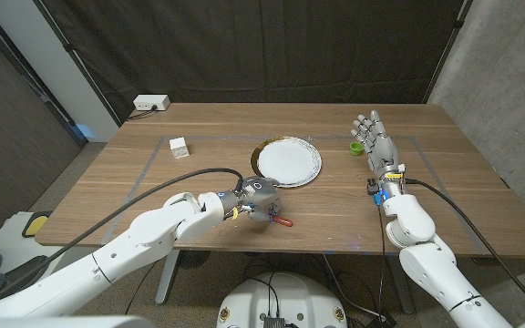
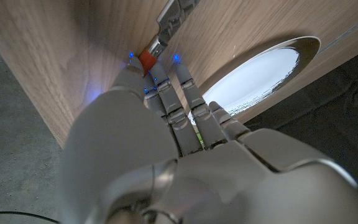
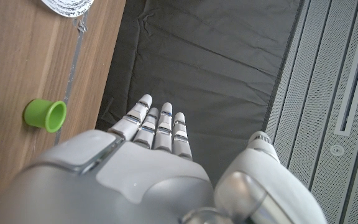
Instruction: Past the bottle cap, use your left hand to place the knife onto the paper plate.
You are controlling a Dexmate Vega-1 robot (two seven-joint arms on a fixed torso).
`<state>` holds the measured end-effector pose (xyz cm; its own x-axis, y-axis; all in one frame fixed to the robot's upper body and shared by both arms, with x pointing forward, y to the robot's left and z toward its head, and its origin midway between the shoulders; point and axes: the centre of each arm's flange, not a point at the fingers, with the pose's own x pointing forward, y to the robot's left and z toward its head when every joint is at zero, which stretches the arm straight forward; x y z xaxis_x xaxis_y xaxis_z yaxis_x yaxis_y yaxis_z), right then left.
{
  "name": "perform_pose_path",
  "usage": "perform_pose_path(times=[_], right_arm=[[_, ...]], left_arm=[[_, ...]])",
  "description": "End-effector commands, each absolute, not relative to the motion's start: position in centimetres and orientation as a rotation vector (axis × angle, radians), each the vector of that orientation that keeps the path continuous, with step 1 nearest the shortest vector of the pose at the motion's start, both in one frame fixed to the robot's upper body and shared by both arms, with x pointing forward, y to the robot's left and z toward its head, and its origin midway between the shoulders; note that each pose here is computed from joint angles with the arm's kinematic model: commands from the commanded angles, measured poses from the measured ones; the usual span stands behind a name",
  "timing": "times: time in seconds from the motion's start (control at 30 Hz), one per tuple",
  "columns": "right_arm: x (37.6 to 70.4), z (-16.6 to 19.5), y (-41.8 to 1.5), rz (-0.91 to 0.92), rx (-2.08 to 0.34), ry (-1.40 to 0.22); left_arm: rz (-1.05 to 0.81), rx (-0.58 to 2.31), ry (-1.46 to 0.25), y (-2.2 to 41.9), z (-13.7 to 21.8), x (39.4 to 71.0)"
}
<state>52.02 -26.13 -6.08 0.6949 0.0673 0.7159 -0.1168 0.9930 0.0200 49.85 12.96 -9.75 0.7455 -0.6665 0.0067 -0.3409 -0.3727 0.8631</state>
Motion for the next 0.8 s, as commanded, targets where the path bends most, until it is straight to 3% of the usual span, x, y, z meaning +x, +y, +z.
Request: perform_pose_path(times=[0.03,0.8], right_arm=[[52.1,-5.9,-25.8,0.102,0.076,-0.805],[51.7,-6.1,-25.4,0.092,0.081,-0.832]], left_arm=[[-0.382,2.004,-0.777,13.7,-6.7,49.5],[-0.323,2.089,-0.807,14.1,-3.5,48.7]])
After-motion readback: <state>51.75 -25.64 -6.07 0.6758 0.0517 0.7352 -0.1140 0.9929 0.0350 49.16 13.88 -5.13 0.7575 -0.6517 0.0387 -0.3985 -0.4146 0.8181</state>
